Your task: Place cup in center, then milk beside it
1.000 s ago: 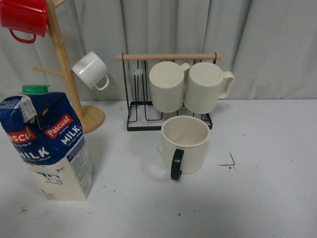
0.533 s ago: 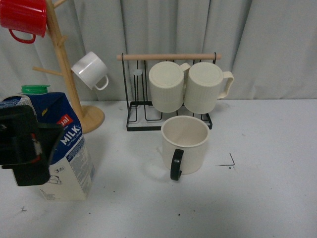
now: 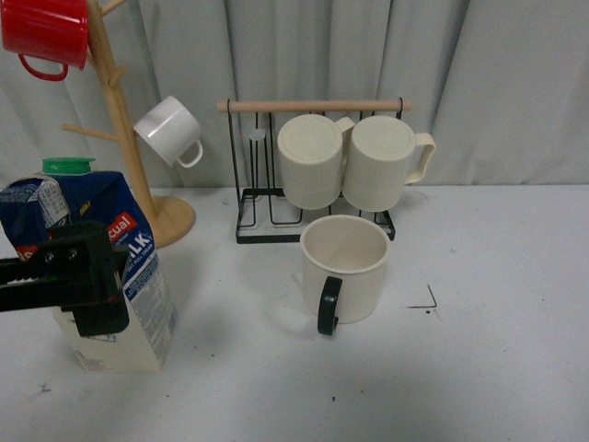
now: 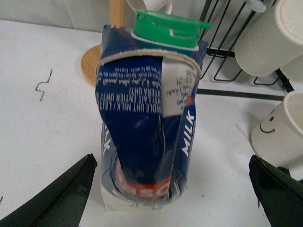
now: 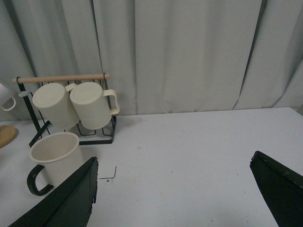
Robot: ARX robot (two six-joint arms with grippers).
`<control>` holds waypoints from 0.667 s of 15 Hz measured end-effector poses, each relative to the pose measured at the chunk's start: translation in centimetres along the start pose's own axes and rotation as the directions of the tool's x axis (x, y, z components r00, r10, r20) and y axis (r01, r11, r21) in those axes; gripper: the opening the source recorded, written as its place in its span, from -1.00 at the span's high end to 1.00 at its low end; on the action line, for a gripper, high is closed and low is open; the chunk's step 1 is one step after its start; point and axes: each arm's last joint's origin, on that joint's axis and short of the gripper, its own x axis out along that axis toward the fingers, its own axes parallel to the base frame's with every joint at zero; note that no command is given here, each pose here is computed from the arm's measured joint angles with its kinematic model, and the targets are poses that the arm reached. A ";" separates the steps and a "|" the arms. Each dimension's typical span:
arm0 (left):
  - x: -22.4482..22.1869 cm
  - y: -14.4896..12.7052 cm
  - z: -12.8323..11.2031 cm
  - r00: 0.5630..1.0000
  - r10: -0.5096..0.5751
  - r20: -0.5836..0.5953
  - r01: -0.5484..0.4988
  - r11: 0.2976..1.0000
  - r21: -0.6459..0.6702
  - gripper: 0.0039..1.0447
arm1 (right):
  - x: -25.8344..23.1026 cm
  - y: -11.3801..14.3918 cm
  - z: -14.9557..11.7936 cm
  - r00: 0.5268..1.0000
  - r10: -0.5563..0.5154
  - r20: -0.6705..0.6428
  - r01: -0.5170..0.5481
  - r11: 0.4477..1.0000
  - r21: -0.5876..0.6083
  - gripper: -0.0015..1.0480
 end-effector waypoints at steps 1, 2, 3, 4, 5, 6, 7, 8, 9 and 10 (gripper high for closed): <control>0.6 0.1 0.2 1.000 0.017 0.021 -0.017 1.000 -0.010 -0.88 | 0.0 0.0 0.0 1.000 0.000 0.000 0.000 1.000 0.000 -0.87; 1.2 0.3 0.2 0.999 0.040 0.035 -0.039 0.999 -0.017 -0.88 | 0.0 0.0 0.0 1.000 0.000 0.000 0.000 1.000 0.000 -0.87; 1.8 0.5 0.1 0.997 0.054 0.047 -0.053 0.998 -0.022 -0.88 | 0.0 0.0 0.0 1.000 0.000 0.000 0.000 1.000 0.000 -0.87; 2.4 0.6 0.1 0.996 0.068 0.049 -0.067 0.997 -0.024 -0.88 | 0.0 0.0 0.0 1.000 0.000 0.000 0.000 1.000 0.000 -0.87; 2.9 0.6 0.2 0.996 0.072 0.049 -0.071 0.997 -0.023 -0.88 | 0.0 0.0 0.0 1.000 0.000 0.000 0.000 1.000 0.000 -0.87; 3.6 0.5 0.6 0.997 0.066 0.045 -0.065 0.998 -0.019 -0.84 | 0.0 0.0 0.0 1.000 0.000 0.000 0.000 1.000 0.000 -0.87; 4.1 0.1 1.2 1.000 0.028 0.009 -0.028 1.000 -0.002 -0.50 | 0.0 0.0 0.0 1.000 0.000 0.000 0.000 1.000 0.000 -0.87; 4.3 -0.1 1.4 1.000 0.012 -0.009 -0.012 1.000 0.019 -0.26 | 0.0 0.0 0.0 1.000 0.000 0.000 0.000 1.000 0.000 -0.87; 4.4 0.0 1.7 1.000 0.014 -0.027 -0.013 0.999 0.037 -0.02 | 0.0 0.0 0.0 1.000 0.000 0.000 0.000 1.000 0.000 -0.87; 4.6 0.0 1.8 0.999 0.007 -0.045 -0.004 0.998 0.062 0.25 | 0.0 0.0 0.0 1.000 0.000 0.000 0.000 1.000 0.000 -0.87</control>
